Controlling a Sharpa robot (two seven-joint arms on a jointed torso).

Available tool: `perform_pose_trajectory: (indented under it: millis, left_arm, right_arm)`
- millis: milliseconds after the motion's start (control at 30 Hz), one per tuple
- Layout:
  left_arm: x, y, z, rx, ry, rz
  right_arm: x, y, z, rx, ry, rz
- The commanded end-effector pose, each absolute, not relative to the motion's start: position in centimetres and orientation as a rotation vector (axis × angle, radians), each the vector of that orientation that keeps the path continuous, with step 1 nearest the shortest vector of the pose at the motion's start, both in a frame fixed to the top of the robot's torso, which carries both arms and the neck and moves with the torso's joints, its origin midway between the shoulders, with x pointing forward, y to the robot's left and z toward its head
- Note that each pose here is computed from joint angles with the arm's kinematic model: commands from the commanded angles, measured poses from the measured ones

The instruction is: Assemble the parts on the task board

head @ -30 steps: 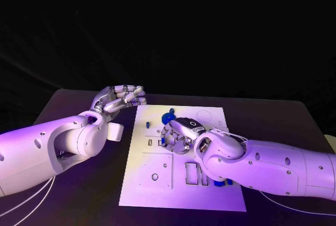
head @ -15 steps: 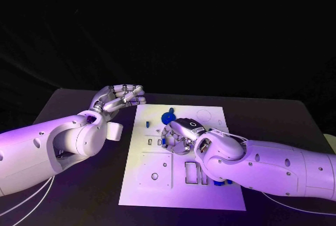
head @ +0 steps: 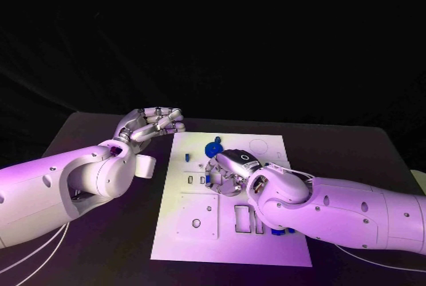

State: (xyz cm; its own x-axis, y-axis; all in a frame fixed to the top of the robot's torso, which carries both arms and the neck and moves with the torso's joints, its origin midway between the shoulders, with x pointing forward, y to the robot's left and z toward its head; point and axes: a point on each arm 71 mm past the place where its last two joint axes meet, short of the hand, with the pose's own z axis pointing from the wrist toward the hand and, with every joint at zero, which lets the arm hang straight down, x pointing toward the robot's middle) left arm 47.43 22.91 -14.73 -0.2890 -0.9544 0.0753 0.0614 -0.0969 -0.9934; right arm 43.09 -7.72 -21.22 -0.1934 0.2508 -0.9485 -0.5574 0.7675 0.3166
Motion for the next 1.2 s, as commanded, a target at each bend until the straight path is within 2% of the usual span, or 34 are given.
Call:
perform_pose_trajectory:
  millis: [33, 1000, 1200]
  left_arm:
    - [47.38, 22.7, -14.64, -1.059, 1.324, -1.546]
    - [47.39, 22.72, -14.66, -1.059, 1.326, -1.546]
    - [47.43, 22.74, -14.73, -1.052, 1.336, -1.533]
  right_arm:
    - [43.04, -7.72, -21.42, -0.269, 1.612, 0.718]
    - [42.94, -7.53, -21.14, -0.277, 1.573, 0.724]
    - [42.7, -7.78, -20.64, -0.255, 1.521, 0.744]
